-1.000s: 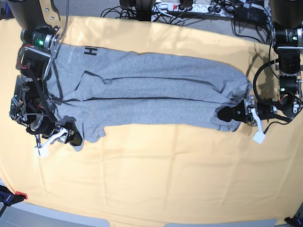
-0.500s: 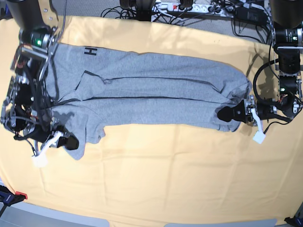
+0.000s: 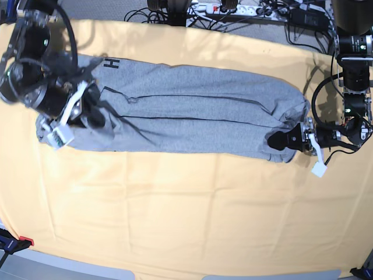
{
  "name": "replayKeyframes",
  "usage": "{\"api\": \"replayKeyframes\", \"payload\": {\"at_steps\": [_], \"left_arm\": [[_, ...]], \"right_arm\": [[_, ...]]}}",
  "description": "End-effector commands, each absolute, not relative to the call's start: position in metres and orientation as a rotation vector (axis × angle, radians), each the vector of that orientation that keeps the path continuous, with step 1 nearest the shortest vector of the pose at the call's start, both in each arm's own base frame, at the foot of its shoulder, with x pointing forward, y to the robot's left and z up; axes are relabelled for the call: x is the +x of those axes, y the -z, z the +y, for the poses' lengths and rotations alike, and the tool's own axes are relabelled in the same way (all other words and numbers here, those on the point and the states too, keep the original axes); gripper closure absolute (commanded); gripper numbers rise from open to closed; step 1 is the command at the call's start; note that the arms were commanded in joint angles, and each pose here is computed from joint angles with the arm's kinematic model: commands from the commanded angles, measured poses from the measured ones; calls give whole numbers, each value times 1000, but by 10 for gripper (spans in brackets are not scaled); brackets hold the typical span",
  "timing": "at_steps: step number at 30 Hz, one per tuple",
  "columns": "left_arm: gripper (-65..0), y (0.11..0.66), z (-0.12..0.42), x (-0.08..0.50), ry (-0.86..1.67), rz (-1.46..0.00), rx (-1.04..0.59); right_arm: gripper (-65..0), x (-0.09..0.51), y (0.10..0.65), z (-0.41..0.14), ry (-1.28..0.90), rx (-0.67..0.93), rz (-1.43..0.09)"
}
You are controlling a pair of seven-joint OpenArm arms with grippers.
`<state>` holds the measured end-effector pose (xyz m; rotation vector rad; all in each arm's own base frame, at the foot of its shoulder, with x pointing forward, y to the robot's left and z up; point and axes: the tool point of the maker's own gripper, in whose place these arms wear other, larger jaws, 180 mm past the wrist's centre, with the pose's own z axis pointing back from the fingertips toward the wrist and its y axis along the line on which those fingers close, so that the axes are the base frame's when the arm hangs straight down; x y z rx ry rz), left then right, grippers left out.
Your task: Layout the t-shirt on the table in an organized manner, then fold the t-shirt properly
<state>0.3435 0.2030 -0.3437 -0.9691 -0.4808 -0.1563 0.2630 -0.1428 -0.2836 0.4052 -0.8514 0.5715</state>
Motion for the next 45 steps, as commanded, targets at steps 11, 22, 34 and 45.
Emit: {"api": "replayKeyframes", "payload": {"at_steps": [11,22,34,45], "left_arm": [[-435,338,213,348,179,-487,-928],[-435,282,241,387,119,-716,-948],[-434,219,328,392,-76,-1011,-920],[-435,241,345,369,-113,-952,-866]], "right_arm": [[0,230,305,-167,-626,255,-719],[-302,223,321,-193,-632,185,-627],[-266,242,253,-181,-672,270,-885],[0,270,245,-190,-602,220,-991]]}}
